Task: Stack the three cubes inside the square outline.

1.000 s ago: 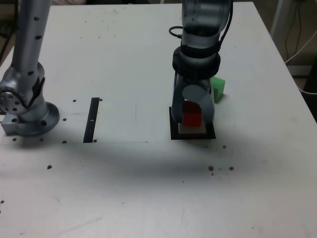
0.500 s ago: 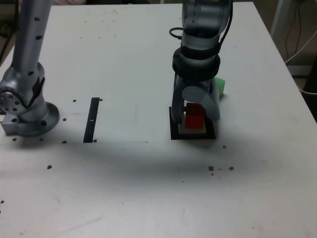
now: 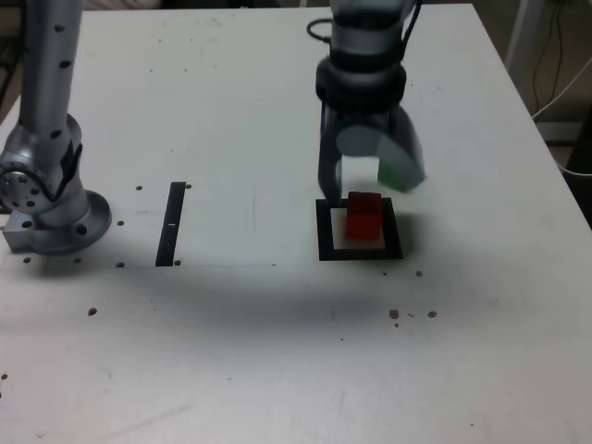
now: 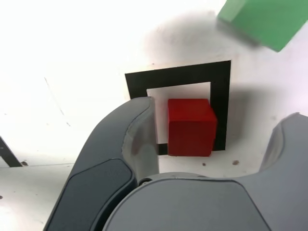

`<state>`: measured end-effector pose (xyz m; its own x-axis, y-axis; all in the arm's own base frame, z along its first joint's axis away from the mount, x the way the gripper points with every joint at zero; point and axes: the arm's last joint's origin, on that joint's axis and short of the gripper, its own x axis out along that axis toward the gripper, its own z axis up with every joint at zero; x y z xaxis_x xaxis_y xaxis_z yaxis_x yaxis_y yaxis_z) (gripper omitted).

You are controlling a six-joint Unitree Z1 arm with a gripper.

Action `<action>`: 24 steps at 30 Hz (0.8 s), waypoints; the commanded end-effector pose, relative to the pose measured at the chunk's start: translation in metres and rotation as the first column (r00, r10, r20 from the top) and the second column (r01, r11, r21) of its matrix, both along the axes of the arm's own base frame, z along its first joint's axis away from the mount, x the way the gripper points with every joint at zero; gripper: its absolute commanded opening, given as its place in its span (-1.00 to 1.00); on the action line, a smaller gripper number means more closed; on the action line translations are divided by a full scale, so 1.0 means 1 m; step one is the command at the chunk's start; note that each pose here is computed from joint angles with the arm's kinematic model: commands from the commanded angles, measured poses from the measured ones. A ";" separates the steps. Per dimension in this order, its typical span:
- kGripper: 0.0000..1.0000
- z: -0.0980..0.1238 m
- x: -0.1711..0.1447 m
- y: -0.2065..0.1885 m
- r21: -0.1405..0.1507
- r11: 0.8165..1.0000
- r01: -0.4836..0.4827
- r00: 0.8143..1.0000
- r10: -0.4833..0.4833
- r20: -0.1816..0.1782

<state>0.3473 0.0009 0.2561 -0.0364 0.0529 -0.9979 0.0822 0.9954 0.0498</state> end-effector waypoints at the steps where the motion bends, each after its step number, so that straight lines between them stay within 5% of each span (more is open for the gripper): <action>1: 0.99 0.012 -0.003 0.013 0.006 1.000 -0.015 1.000 0.015 0.025; 6: 0.99 0.026 -0.004 0.048 0.025 1.000 -0.005 0.999 0.004 0.035; 14: 0.99 0.038 -0.006 0.103 0.053 0.999 -0.012 1.000 0.012 0.000; 24: 0.99 0.023 -0.001 0.152 0.054 0.998 -0.018 0.997 0.022 -0.067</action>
